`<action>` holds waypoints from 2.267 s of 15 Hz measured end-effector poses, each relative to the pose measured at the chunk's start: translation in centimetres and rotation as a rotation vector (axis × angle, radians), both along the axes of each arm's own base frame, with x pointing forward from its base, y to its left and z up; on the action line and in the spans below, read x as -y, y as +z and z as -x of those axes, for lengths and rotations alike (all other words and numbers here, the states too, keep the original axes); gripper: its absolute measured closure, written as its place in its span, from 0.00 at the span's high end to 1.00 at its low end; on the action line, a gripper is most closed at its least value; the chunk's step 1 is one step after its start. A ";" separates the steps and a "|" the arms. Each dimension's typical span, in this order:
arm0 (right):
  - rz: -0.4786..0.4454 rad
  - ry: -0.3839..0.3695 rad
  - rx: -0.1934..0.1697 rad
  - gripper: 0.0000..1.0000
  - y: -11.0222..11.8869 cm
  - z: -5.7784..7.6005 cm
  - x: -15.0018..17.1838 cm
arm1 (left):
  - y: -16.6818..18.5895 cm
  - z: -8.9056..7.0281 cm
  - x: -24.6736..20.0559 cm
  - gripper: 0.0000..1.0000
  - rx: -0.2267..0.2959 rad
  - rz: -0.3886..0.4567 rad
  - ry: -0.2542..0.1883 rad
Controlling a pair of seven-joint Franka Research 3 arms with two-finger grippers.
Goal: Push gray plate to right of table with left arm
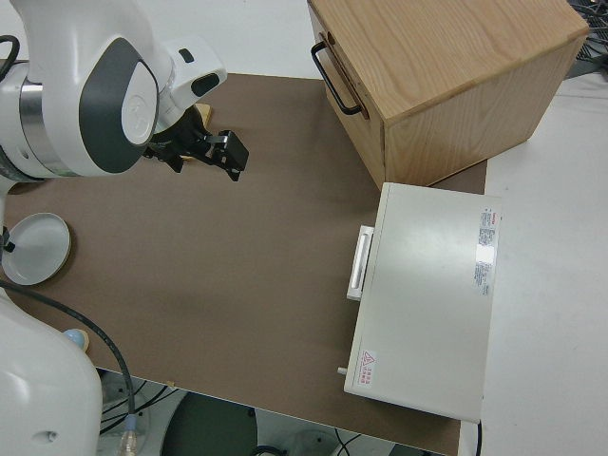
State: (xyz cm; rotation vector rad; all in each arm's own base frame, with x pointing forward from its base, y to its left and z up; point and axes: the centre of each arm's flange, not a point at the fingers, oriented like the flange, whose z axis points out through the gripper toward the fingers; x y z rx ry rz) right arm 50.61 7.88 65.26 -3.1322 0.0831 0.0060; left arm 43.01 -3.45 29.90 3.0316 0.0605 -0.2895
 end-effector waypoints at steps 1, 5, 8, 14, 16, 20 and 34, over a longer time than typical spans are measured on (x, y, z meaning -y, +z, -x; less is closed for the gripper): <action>0.000 0.000 0.000 1.00 0.0 0.0 0.0 | 0.0 0.1 1.4 0.06 -0.004 0.005 0.015; 0.000 0.000 0.000 1.00 0.0 0.0 0.0 | -0.1 1.1 7.3 0.06 -0.028 0.034 0.079; 0.000 0.000 0.000 1.00 0.0 0.0 0.0 | -0.1 2.4 12.6 0.06 -0.025 0.052 0.122; 0.000 0.000 0.000 1.00 0.0 0.0 0.0 | 0.1 5.0 20.4 0.06 0.021 0.062 0.195; 0.000 0.000 0.000 1.00 0.0 0.0 0.0 | -0.2 5.5 21.9 0.06 0.028 0.100 0.218; 0.000 0.000 0.000 1.00 0.0 0.0 0.0 | -0.7 6.7 27.8 0.06 0.051 0.151 0.233; 0.000 0.000 0.000 1.00 0.0 0.0 0.0 | -1.3 4.0 36.9 0.04 0.076 0.269 0.265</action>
